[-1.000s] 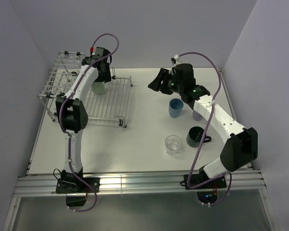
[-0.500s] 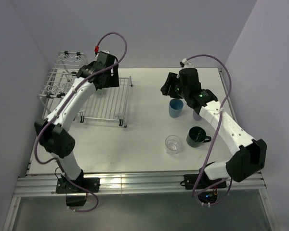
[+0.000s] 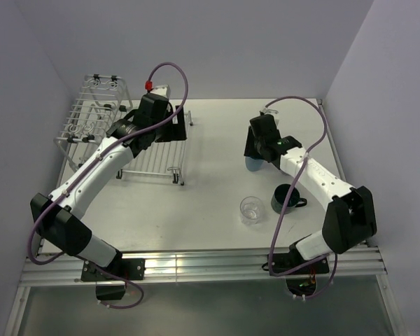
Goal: Load the cups into the dish rack
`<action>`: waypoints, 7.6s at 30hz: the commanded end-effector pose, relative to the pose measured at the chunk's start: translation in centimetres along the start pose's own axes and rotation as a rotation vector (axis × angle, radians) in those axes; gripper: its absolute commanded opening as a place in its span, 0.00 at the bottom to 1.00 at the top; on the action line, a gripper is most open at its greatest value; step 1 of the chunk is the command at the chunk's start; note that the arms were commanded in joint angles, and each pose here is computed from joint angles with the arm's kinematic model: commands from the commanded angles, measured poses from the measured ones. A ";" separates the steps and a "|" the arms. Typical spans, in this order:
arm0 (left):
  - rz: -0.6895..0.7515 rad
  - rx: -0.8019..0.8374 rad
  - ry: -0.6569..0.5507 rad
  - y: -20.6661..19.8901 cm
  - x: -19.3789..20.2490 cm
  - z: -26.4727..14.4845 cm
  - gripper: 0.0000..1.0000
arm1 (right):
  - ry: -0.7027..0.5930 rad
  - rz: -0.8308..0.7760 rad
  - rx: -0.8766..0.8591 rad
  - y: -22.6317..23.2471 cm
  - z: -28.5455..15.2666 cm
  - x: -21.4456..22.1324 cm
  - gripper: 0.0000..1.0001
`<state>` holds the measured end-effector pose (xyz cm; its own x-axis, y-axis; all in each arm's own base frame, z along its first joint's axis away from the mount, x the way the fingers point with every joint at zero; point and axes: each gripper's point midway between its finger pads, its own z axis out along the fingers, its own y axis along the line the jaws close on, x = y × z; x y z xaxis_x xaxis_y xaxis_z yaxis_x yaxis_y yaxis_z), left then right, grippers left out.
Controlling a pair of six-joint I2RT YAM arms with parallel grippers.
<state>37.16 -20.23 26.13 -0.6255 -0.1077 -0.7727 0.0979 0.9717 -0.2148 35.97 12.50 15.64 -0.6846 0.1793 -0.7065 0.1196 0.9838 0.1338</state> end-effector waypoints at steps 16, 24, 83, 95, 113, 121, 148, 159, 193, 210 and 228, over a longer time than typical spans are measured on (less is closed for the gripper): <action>-0.031 0.118 -0.083 -1.8 -1.7 -2.4 0.91 | 0.043 -0.045 0.044 0.9 4.0 0.2 0.52; -0.031 0.110 -0.070 -1.8 -1.4 -1.9 0.91 | 0.070 -0.064 0.069 0.8 5.4 0.8 0.48; -0.321 1.229 -0.122 -9.5 -3.8 -7.5 0.71 | 0.064 0.436 -1.499 19.3 -17.3 -12.4 0.00; -0.265 1.109 -0.149 -9.2 -5.5 -7.3 0.00 | 0.050 0.427 -1.354 18.8 -15.1 -11.8 0.36; -0.186 0.241 -0.075 1.7 -9.1 2.7 0.00 | -0.143 0.332 -0.636 9.8 -7.4 -12.9 0.54; -0.115 -0.101 0.052 7.1 -8.7 10.1 0.00 | -0.147 0.272 -0.528 7.9 -6.6 -11.9 0.54; -0.066 -0.270 0.215 10.8 -2.9 18.2 0.09 | -0.085 0.231 -0.505 8.0 -4.5 -9.4 0.54; -0.068 -0.291 0.218 11.3 -2.2 18.7 0.67 | -0.071 0.229 -0.502 8.1 -3.9 -8.8 0.54; -0.059 -0.276 0.074 8.9 -6.6 11.9 0.89 | -0.114 0.151 -0.406 7.3 -5.9 -8.4 0.54; -0.122 0.021 -0.122 1.7 -6.5 -2.5 0.90 | 0.016 -0.020 -0.275 4.5 -11.3 5.3 0.52; -0.113 0.191 -0.116 0.1 -3.7 -5.4 0.90 | 0.213 -0.126 -0.179 2.6 -10.4 16.7 0.50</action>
<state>35.07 -17.64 31.07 -0.5733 -0.2296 -0.7865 0.1395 0.9186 -0.3698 17.63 18.51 12.50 -0.8192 0.0200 -0.5731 -0.1299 0.9669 0.2196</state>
